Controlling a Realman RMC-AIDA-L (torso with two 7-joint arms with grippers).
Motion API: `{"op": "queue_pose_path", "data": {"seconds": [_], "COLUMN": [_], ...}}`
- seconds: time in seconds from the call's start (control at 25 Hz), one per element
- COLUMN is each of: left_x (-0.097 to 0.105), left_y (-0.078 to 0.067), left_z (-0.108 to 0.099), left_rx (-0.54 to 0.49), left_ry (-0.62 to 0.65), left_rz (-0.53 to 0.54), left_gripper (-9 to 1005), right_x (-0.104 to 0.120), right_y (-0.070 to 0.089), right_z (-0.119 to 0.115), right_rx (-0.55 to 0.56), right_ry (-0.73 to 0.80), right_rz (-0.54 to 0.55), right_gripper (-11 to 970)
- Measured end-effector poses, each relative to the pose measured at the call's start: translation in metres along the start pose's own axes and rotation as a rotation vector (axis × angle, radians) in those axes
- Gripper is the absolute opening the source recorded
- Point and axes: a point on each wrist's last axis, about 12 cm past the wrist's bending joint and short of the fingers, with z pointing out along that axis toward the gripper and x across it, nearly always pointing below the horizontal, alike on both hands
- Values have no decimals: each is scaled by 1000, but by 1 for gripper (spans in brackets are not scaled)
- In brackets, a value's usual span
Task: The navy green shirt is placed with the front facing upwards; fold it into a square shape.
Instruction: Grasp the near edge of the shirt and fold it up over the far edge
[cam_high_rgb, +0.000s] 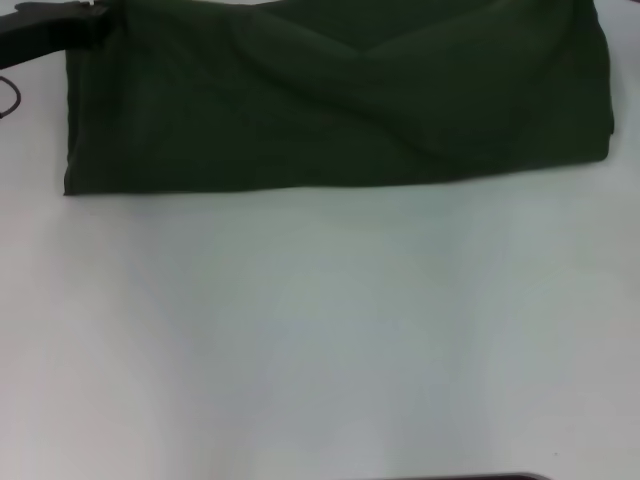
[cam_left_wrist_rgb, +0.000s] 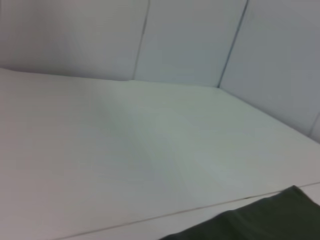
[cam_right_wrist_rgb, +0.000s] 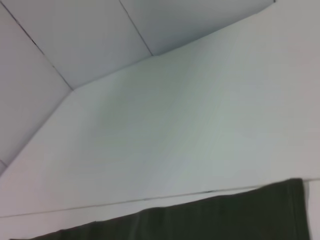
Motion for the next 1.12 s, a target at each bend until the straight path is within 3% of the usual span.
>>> {"op": "queue_pose_path", "data": {"seconds": [0.48,0.88,1.12], "left_x": [-7,-23,-21], "left_y": [2,1,2], "left_z": [22,31,34], "left_rx": [-130,-169,-208], "left_ry": [2,-44,-45], "left_rz": [16,16,13], "left_gripper": [41,44,46], "right_x": [-22,-37,-40], "right_y": [17,19,18], "right_z": [36,41,43], "right_rx": [104,149,179], "right_ry": [-20,-62,-84], "right_rz": [-96,-123,-125], "right_gripper": [37,39,40]}}
